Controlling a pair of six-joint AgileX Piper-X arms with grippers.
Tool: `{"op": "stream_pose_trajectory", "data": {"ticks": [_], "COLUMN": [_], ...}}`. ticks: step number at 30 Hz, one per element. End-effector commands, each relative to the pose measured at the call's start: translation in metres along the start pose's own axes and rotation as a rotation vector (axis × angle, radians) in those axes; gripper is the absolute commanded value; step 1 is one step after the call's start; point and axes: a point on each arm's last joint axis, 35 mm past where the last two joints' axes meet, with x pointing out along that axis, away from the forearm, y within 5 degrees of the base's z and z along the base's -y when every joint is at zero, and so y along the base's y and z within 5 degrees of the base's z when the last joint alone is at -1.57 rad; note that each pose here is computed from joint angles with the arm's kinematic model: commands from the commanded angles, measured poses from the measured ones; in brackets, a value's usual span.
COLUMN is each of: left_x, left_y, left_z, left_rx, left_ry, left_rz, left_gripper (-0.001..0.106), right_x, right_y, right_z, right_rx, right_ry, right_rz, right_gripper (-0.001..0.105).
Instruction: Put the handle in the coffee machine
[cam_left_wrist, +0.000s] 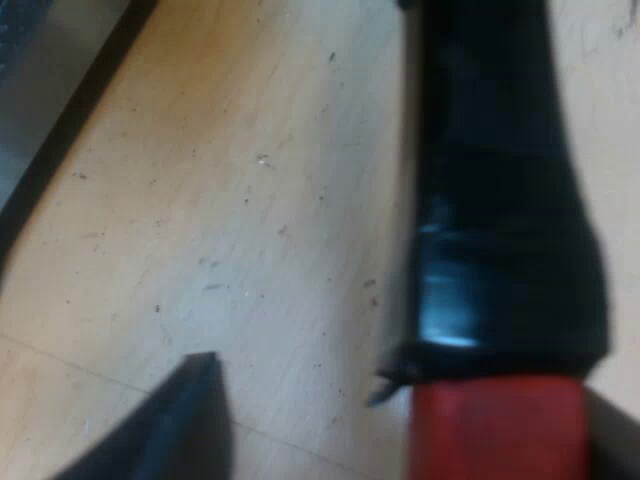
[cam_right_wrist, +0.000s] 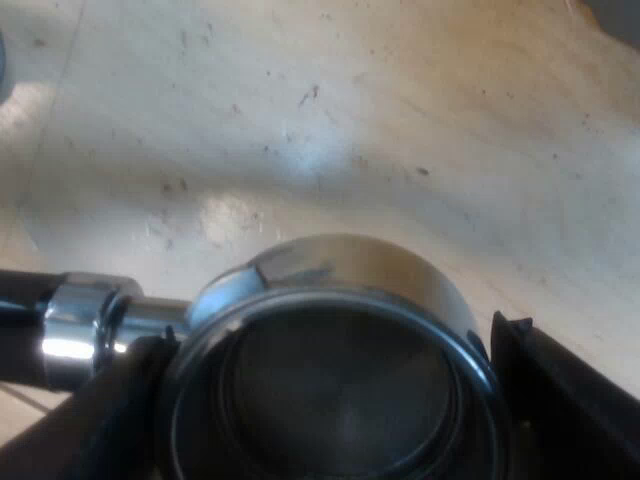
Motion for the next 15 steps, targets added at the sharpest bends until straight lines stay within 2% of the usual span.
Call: {"op": "stream_pose_trajectory", "data": {"ticks": [1,6,8,15], "left_x": [-0.0036,-0.0036,-0.0036,-0.0036], "left_y": [-0.0005,-0.0006,-0.0007,-0.0008], "left_z": [0.0050,0.0043,0.0035,0.0028], "left_rx": [0.019,0.020,0.017,0.031], "left_ry": [-0.018,-0.012,-0.005,0.000], "left_rz": [0.003,0.002,0.001,0.000], "left_gripper": [0.036,0.013,0.000,0.000], "right_x": [-0.0108,-0.0108,-0.0108,-0.0108], "right_y": [-0.0012,-0.0012,-0.0012,-0.0012], "right_z": [0.0003,0.0003,0.0003,0.0003], "right_rx": [-0.014,-0.014,-0.014,-0.014], "right_ry": [-0.020,-0.020,-0.020,-0.020], "right_rz": [0.010,0.010,0.010,0.010], "right_gripper": [0.000,0.000,0.000,0.000]}}
